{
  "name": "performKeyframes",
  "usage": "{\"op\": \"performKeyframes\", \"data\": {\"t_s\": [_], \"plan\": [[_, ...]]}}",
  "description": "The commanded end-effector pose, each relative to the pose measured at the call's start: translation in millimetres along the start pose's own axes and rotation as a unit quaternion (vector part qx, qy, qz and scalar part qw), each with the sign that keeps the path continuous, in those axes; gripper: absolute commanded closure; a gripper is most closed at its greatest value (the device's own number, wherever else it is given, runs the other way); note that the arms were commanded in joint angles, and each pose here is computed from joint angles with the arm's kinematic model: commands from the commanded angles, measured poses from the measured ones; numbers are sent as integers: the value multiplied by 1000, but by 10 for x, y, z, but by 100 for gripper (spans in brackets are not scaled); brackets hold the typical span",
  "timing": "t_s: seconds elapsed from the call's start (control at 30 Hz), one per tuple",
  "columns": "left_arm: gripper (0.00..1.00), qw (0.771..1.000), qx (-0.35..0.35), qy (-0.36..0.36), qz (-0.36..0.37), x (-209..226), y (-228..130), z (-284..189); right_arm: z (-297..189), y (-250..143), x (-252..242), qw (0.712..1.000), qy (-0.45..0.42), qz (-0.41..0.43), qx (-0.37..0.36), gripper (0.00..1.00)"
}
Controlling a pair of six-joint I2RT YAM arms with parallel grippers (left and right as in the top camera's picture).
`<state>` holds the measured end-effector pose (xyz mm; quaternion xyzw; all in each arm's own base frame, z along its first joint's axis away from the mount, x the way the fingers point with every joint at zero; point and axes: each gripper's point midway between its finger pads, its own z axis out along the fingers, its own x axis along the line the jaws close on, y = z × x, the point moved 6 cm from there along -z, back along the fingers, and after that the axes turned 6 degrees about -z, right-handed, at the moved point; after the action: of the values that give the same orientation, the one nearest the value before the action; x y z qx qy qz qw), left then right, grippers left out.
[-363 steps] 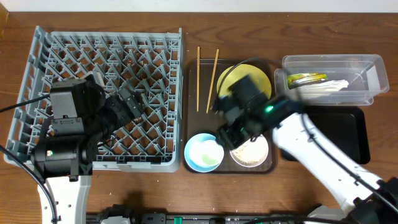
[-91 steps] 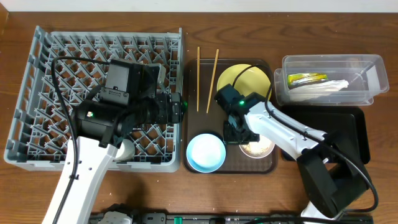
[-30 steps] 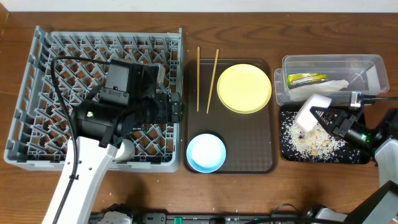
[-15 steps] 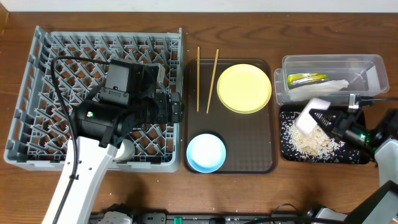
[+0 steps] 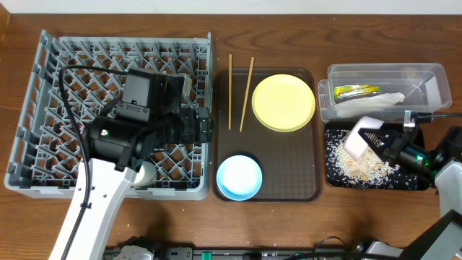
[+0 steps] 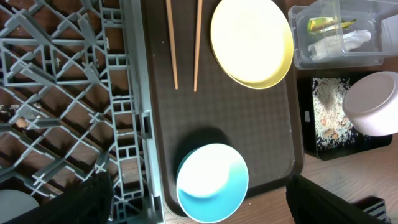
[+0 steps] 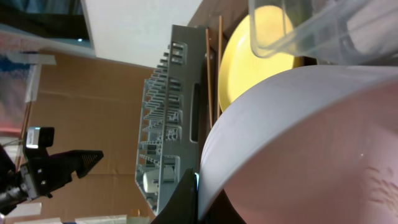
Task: Sort waste into correct bins and load items into the dishwasher
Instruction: 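Tip the scraps bowl over the black tray to empty the food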
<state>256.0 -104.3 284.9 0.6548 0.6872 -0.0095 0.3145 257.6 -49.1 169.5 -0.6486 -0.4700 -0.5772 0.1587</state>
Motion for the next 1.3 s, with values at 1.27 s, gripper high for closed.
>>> {"op": "performKeyframes", "data": {"t_s": [1.27], "plan": [[9, 1000, -3, 3, 3, -14, 23, -18, 115, -37, 199, 999, -49, -12, 21, 99]]}}
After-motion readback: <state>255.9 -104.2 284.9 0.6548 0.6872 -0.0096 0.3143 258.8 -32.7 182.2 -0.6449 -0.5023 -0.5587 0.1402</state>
